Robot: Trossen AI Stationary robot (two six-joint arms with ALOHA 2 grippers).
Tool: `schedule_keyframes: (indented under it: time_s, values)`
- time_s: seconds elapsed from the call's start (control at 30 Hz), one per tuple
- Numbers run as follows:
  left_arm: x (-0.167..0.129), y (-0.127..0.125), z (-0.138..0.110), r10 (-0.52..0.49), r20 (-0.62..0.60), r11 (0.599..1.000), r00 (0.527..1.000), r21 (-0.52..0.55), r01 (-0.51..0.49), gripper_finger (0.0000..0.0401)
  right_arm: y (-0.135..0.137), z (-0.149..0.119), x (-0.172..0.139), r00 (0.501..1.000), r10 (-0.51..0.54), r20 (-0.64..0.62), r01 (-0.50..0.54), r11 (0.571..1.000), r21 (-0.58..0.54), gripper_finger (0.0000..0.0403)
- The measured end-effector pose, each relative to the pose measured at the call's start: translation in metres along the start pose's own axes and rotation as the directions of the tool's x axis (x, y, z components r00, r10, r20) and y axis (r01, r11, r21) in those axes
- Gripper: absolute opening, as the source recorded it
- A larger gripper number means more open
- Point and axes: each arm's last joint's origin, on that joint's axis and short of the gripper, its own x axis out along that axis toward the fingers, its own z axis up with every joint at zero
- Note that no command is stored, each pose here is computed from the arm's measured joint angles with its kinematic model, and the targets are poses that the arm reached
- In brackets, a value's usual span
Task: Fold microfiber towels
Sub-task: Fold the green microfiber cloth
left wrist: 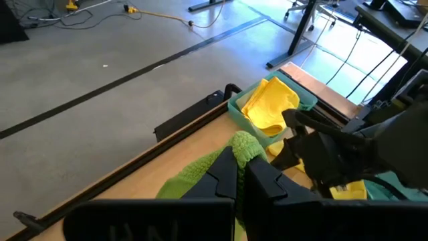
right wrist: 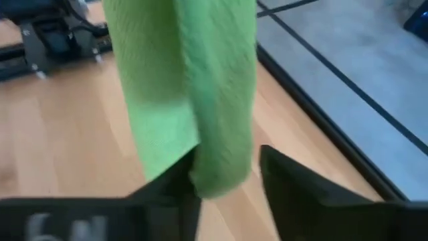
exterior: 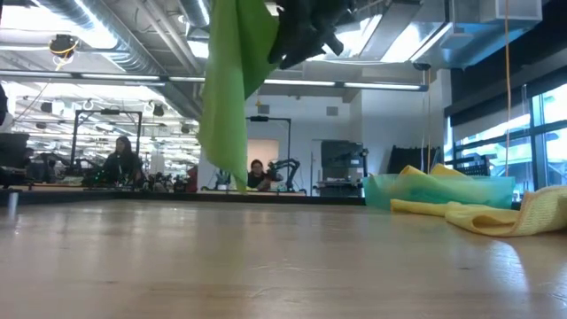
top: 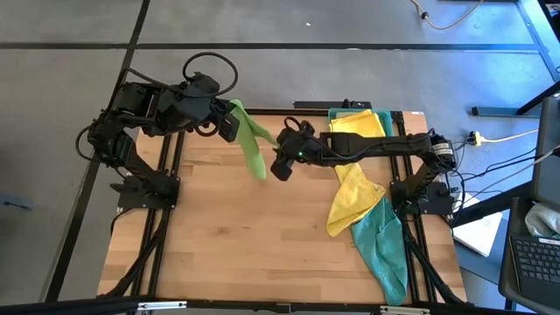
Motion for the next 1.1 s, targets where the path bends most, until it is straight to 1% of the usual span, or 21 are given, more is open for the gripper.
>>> schedule_keyframes:
  time_s: [0.1, 0.17, 0.23, 0.3, 0.47, 0.63, 0.7, 0.77, 0.87, 0.9, 0.93, 0.97, 1.0, 1.07, 1.1]
  values:
    - [0.000, 0.000, 0.000, 0.000, 0.000, 1.000, 1.000, 0.000, 0.000, 0.0000, 0.000, 0.005, -0.002, 0.999, 0.009, 0.038, -0.009, 1.000, -0.004, 0.0089]
    - [0.000, 0.000, 0.000, 0.000, 0.000, 1.000, 1.000, 0.000, 0.000, 0.0000, 0.001, 0.007, -0.004, 0.998, 0.018, 0.061, -0.017, 1.000, -0.008, 0.0059]
    - [0.000, 0.000, 0.000, 0.000, 0.000, 1.000, 1.000, 0.000, 0.000, 0.0000, 0.001, 0.009, -0.007, 0.997, 0.023, 0.074, -0.022, 1.000, -0.021, 0.0037]
    - [0.000, 0.000, 0.000, 0.000, 0.000, 1.000, 1.000, 0.000, 0.000, 0.0000, 0.000, 0.011, -0.010, 0.996, 0.026, 0.085, -0.023, 0.999, -0.031, 0.0024]
    - [0.000, 0.000, 0.000, 0.002, 0.001, 1.000, 1.000, 0.000, -0.002, 0.0000, -0.004, 0.015, -0.019, 0.995, 0.028, 0.099, -0.025, 0.999, -0.030, 0.0008]
    - [0.000, 0.002, -0.002, 0.023, -0.019, 0.999, 1.000, 0.027, -0.023, 0.0000, -0.007, 0.011, -0.022, 0.998, 0.049, 0.044, -0.047, 0.997, -0.059, 0.0005]
    - [0.000, 0.004, -0.005, 0.031, -0.048, 0.998, 0.998, 0.052, -0.029, 0.0000, -0.008, 0.012, -0.025, 0.995, 0.093, 0.033, -0.090, 0.992, -0.084, 0.0004]
    - [0.000, 0.003, -0.006, 0.002, -0.079, 0.999, 0.997, 0.051, 0.002, 0.0000, -0.008, 0.013, -0.029, 0.986, 0.165, 0.026, -0.161, 0.978, -0.131, 0.0004]
    - [-0.002, -0.001, -0.009, -0.045, -0.108, 0.998, 0.993, 0.037, 0.050, 0.0000, -0.007, 0.015, -0.039, 0.954, 0.299, 0.004, -0.294, 0.940, -0.173, 0.0004]
    - [-0.003, -0.002, -0.010, -0.054, -0.112, 0.998, 0.992, 0.034, 0.058, 0.0000, -0.007, 0.013, -0.042, 0.945, 0.327, -0.018, -0.325, 0.928, -0.181, 0.0004]
    - [-0.004, -0.002, -0.010, -0.060, -0.116, 0.997, 0.992, 0.037, 0.064, 0.0000, -0.007, 0.011, -0.044, 0.942, 0.332, -0.043, -0.334, 0.924, -0.188, 0.0004]
    - [-0.003, -0.003, -0.011, -0.058, -0.117, 0.997, 0.991, 0.043, 0.064, 0.0000, -0.007, 0.010, -0.046, 0.944, 0.327, -0.056, -0.331, 0.924, -0.192, 0.0004]
    - [0.000, -0.004, -0.013, -0.048, -0.123, 0.997, 0.991, 0.052, 0.054, 0.0000, -0.009, 0.007, -0.047, 0.952, 0.297, -0.076, -0.307, 0.930, -0.202, 0.0004]
    - [0.010, -0.004, -0.016, -0.009, -0.146, 0.996, 0.989, 0.085, 0.021, 0.0000, -0.015, 0.006, -0.048, 0.978, 0.192, -0.078, -0.206, 0.949, -0.239, 0.0004]
    - [0.017, -0.004, -0.018, 0.012, -0.162, 0.995, 0.987, 0.100, 0.004, 0.0000, -0.019, 0.006, -0.048, 0.990, 0.124, -0.069, -0.137, 0.956, -0.260, 0.0005]
